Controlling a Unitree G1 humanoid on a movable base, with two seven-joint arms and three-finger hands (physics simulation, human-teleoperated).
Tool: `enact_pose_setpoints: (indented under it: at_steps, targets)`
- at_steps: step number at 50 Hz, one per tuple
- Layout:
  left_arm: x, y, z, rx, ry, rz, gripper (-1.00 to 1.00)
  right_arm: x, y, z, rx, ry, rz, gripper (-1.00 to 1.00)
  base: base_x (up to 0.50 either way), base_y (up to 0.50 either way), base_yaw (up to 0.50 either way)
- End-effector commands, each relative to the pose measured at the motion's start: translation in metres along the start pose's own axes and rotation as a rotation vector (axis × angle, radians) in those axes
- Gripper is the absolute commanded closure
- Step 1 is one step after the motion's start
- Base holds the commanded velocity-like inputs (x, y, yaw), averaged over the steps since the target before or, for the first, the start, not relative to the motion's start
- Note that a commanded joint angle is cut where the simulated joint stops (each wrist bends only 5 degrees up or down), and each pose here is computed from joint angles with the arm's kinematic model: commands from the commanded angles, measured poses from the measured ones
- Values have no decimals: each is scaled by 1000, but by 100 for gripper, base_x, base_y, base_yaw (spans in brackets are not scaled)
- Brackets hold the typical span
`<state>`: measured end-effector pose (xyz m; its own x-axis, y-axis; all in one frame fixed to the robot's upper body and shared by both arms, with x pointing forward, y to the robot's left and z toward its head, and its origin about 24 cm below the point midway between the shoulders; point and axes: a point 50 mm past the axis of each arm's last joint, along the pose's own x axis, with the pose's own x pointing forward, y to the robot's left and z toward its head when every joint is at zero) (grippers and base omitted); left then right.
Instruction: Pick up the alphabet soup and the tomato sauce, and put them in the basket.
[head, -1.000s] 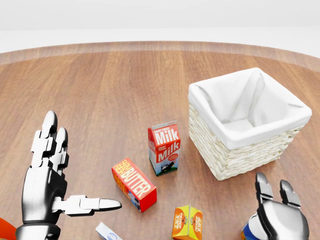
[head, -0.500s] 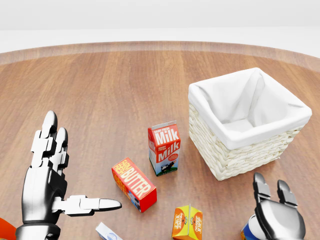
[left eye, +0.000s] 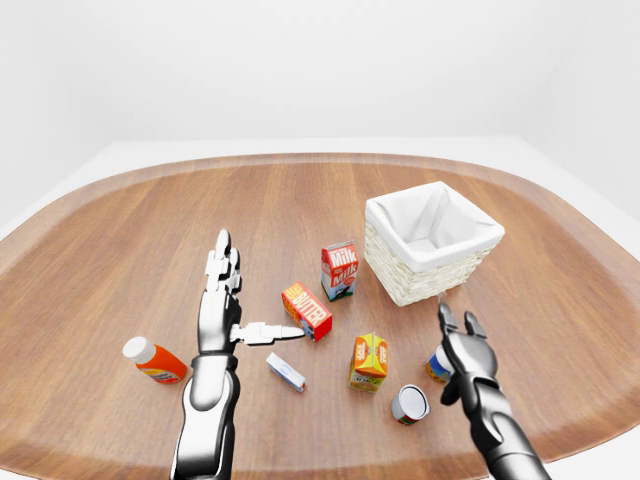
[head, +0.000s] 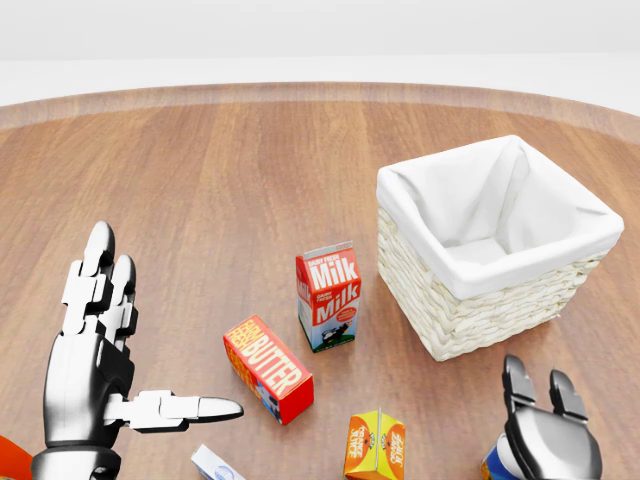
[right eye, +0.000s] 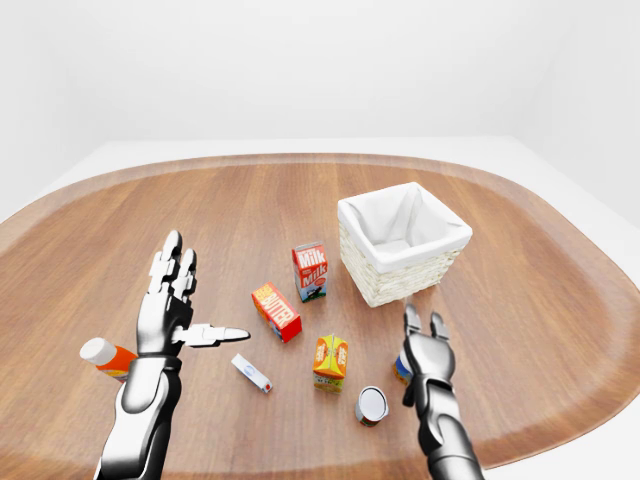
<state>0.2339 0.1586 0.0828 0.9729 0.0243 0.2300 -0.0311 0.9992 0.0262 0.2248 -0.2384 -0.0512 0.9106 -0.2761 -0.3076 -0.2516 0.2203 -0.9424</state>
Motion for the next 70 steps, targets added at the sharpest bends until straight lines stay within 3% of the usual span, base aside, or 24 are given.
enact_pose_setpoints:
  at_steps: [1,18,19,20,45,55,70]
  targets:
    - [0,0,1,-3,-5,1,-100,2,7,-2,0,14,7,-100,0,0,0]
    - [0,0,1,-3,-5,1,-100,4,12,-3,-2,19,18,-100,0,0,0]
    - [0,0,1,-3,-5,2,-100,3,12,-2,-2,16,15,-74,0,0,0]
    - [0,0,1,-3,-5,1,-100,3,12,-2,-2,15,11,100,0,0,0]
    - [0,0,1,-3,-5,1,-100,-6,7,3,9,-15,-20,100,0,0,0]
    - [0,0,1,-3,-5,1,-100,-19,-17,9,32,-45,-129,100,0,0,0]
    - [0,0,1,-4,-5,1,-100,-45,-63,8,87,-38,-400,100,0,0,0]
